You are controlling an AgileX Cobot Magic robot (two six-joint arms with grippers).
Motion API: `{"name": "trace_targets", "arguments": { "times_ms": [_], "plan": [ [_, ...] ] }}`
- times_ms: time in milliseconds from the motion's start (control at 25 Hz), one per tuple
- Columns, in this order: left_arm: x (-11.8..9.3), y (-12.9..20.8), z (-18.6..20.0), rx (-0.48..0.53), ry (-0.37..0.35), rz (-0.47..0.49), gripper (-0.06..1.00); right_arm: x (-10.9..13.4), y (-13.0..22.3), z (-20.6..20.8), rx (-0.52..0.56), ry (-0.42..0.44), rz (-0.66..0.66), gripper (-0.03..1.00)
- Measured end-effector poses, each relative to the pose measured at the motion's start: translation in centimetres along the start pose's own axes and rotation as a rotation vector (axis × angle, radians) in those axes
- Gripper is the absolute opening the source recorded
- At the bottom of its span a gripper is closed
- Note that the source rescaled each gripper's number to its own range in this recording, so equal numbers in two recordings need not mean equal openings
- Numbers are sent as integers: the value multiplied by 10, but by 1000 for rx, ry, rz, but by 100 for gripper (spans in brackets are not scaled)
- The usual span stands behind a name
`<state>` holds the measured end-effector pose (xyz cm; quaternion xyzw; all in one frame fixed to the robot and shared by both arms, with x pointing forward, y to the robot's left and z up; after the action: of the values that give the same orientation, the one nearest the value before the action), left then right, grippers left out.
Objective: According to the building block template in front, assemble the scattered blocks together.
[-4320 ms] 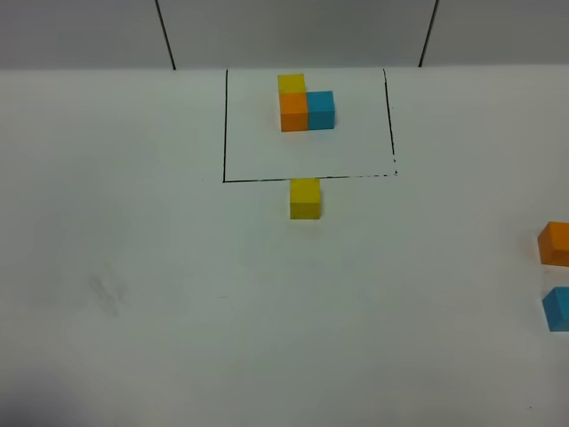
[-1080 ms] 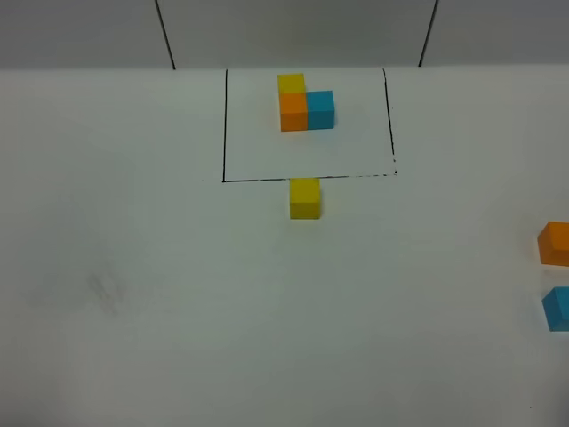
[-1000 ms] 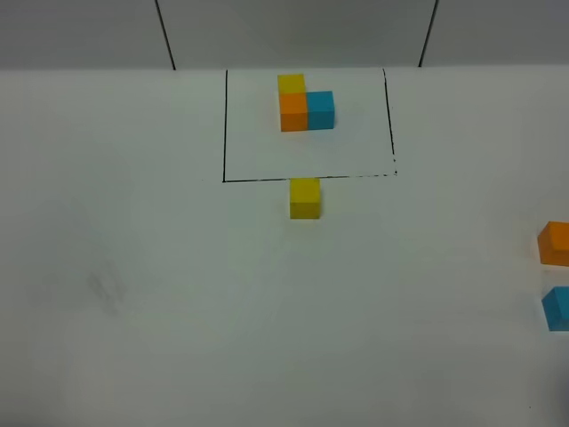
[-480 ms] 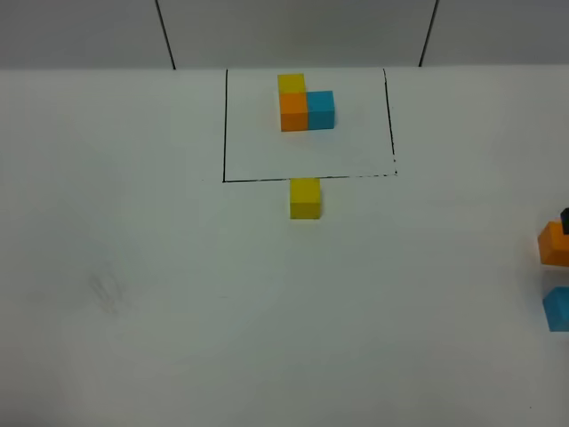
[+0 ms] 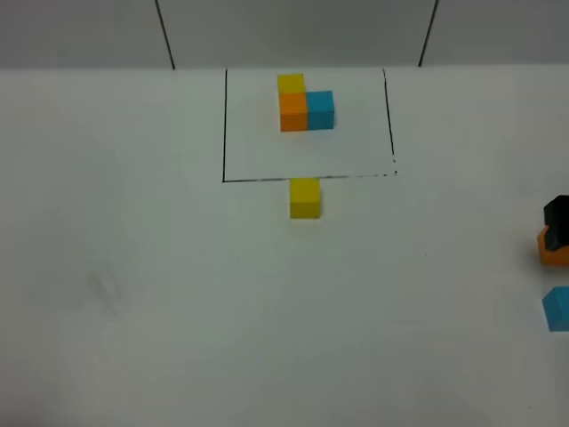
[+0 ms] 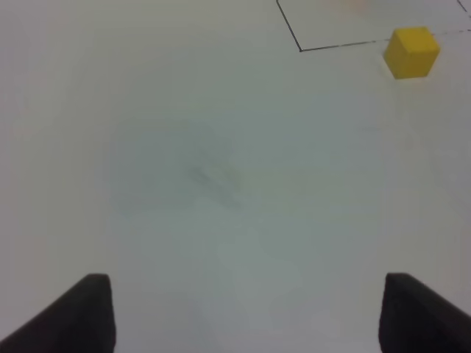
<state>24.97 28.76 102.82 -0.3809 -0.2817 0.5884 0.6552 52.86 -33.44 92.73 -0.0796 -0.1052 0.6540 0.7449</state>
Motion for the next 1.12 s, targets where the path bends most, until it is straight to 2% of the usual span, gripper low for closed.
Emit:
{"name": "trace_targets", "arguments": {
  "times_ms": [240, 880, 960, 1000, 1080, 1120],
  "plan": [
    [0, 0, 0, 0, 0, 0, 60, -1, -6, -13, -17, 0, -3, 71],
    [0, 0, 0, 0, 0, 1, 60, 4, -15, -57, 62, -6, 16, 69],
    [0, 0, 0, 0, 0, 1, 60, 3, -14, -62, 71, -5, 1, 63],
    [0, 0, 0, 0, 0, 1, 60, 3, -14, -62, 70, -3, -5, 55],
    [0, 0, 0, 0, 0, 1, 60, 3, -15, -63, 63, 1, -7, 29],
    [0, 0, 0, 0, 0, 1, 60, 3, -16, -63, 58, 3, -5, 8]
  ]
}}
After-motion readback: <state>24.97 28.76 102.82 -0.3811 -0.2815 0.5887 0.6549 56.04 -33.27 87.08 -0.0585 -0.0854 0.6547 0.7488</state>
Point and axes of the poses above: a point on each arm's last joint axis where the gripper is mounted, z pointing back along that axis away from the gripper, x along the wrist's bending axis when the last joint is at zero, y = z × x, the point moved 3 cm from there along -z, pointing out along that axis toward the gripper, and after that the axes turned 3 degrees about z, right-handed, at the moved point
